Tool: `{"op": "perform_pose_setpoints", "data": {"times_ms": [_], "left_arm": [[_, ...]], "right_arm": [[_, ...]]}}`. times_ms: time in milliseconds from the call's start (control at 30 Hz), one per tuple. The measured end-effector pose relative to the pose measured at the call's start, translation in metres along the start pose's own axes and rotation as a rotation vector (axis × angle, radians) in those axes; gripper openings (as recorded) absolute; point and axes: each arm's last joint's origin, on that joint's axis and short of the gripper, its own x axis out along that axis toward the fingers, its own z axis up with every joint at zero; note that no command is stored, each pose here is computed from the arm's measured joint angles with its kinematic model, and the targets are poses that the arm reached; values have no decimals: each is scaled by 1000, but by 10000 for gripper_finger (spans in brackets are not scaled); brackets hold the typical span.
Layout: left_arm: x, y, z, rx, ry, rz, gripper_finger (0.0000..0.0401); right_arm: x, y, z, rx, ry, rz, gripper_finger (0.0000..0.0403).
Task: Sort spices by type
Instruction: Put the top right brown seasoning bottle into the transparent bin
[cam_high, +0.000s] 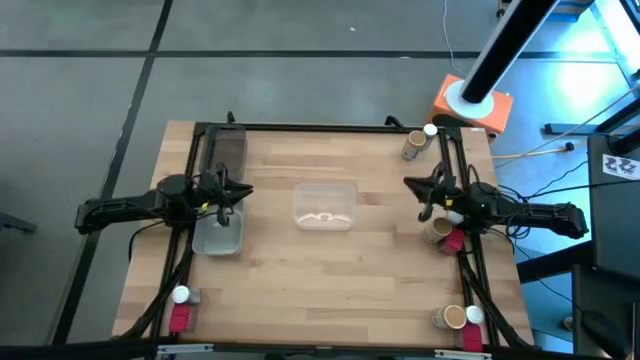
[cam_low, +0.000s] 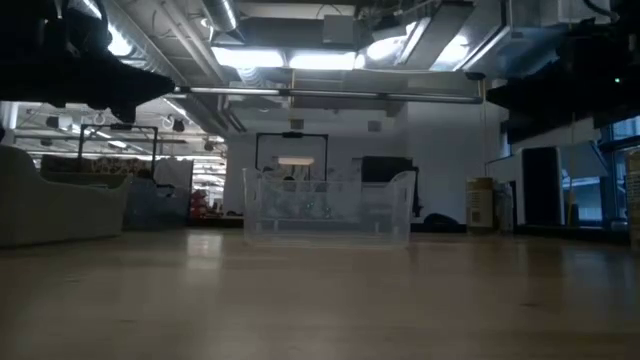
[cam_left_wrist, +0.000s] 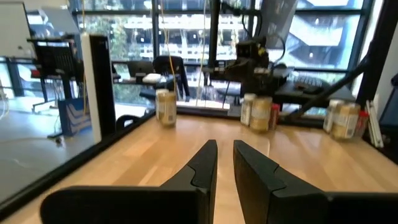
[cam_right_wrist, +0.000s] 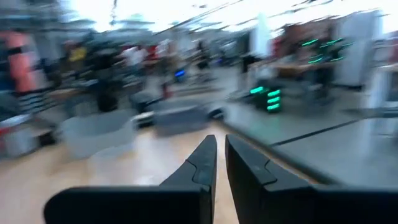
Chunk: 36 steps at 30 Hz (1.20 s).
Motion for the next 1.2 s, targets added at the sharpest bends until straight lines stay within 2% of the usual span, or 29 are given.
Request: {"op": "perform_pose_setpoints", "data": {"times_ms": [233, 400, 567, 867, 967, 1200], "left_arm": [[-1, 0, 10, 8, -103, 5, 40], [-2, 2, 19, 114, -195, 88, 40], [-4, 3, 27, 232, -268, 133, 40], [-7, 3, 37, 393, -360, 176, 40], [-7, 3, 37, 396, -363, 176, 40], [-9, 3, 41, 429, -411, 194, 40]], "right_arm": [[1, -5, 18, -154, -28, -203, 35], [7, -6, 36, -204, -3, -306, 35], [19, -4, 57, -330, 81, -395, 35], [58, -8, 104, -533, 334, -533, 35], [75, -20, 116, -570, 442, -576, 35], [112, -57, 134, -583, 743, -572, 35]]}}
